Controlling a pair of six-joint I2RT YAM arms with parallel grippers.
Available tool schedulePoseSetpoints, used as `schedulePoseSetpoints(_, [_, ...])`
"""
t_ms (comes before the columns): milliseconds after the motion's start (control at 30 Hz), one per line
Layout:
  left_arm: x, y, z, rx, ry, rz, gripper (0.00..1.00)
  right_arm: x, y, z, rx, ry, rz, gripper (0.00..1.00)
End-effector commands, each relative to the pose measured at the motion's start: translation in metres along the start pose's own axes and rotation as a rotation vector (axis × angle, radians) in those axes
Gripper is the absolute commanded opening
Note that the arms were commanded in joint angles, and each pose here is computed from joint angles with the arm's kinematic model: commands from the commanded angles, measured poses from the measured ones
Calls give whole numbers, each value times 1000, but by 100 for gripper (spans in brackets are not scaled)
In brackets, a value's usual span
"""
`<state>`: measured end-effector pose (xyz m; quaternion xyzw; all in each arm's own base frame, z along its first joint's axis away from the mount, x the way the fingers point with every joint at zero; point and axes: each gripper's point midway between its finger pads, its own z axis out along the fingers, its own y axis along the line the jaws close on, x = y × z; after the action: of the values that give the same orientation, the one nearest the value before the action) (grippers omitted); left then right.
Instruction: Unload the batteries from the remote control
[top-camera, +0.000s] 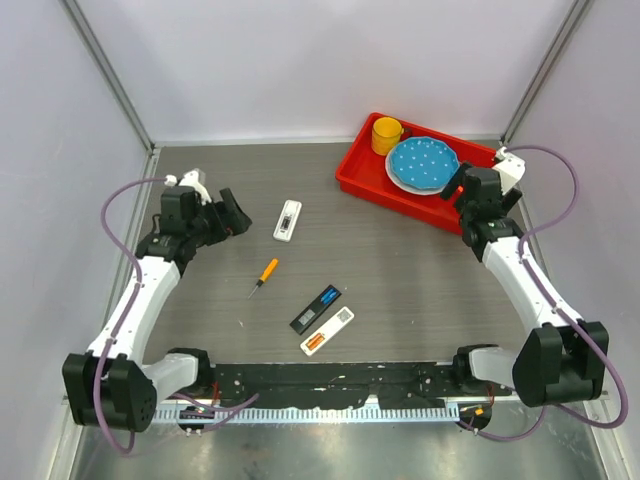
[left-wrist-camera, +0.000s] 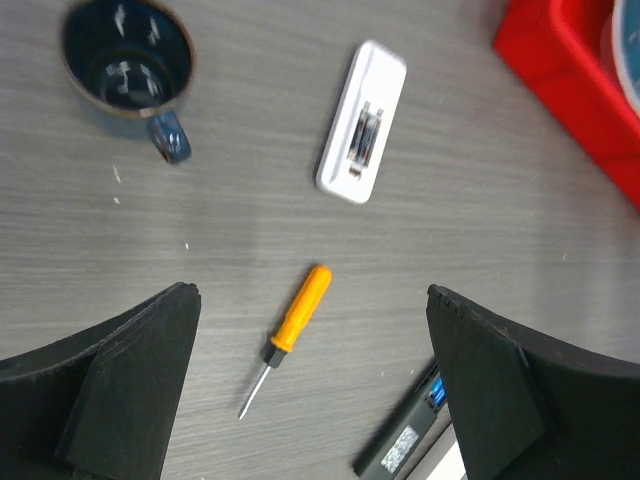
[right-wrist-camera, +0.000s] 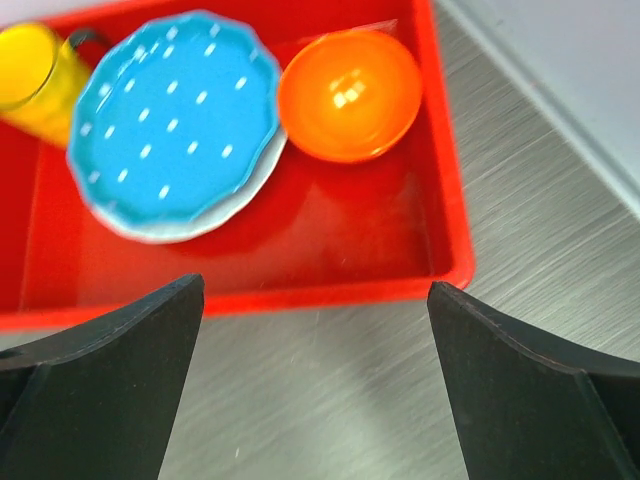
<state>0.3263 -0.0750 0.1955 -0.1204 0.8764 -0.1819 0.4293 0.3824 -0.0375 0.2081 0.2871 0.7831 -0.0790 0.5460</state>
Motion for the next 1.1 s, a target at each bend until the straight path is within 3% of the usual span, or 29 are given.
schedulePoseSetpoints(0, [52, -16, 23, 96, 168, 26, 100, 31, 27, -33, -231, 175, -11, 99])
schedulePoseSetpoints(67, [82, -26, 30, 62, 257, 128, 100, 49, 25, -42, -269, 231, -34, 99])
schedulePoseSetpoints(100, [109, -15, 33, -15, 372, 168, 100, 49, 24, -50, -287, 233, -29, 99])
schedulePoseSetpoints(267, [152, -12, 45, -160, 488, 321, 100, 66, 23, -71, -355, 285, -8, 97])
schedulePoseSetpoints(467, [169, 4, 55, -237, 503, 367, 100, 74, 30, -80, -399, 362, -25, 94])
schedulePoseSetpoints(567, [166, 8, 59, -256, 495, 398, 95, 80, 40, -82, -446, 401, -21, 91])
schedulePoseSetpoints(767, [184, 9, 72, -229, 565, 418, 70, 89, 50, -76, -463, 437, -46, 90])
schedulePoseSetpoints(867, [191, 9, 78, -225, 599, 425, 44, 88, 63, -75, -488, 428, -63, 91])
schedulePoseSetpoints(900, [194, 11, 81, -234, 612, 433, 25, 85, 70, -73, -494, 424, -74, 91])
schedulePoseSetpoints(967, [194, 12, 83, -243, 617, 437, 5, 83, 80, -72, -507, 421, -107, 91])
schedulePoseSetpoints(1067, [188, -6, 82, -166, 608, 419, 0, 79, 103, -73, -528, 431, -146, 91])
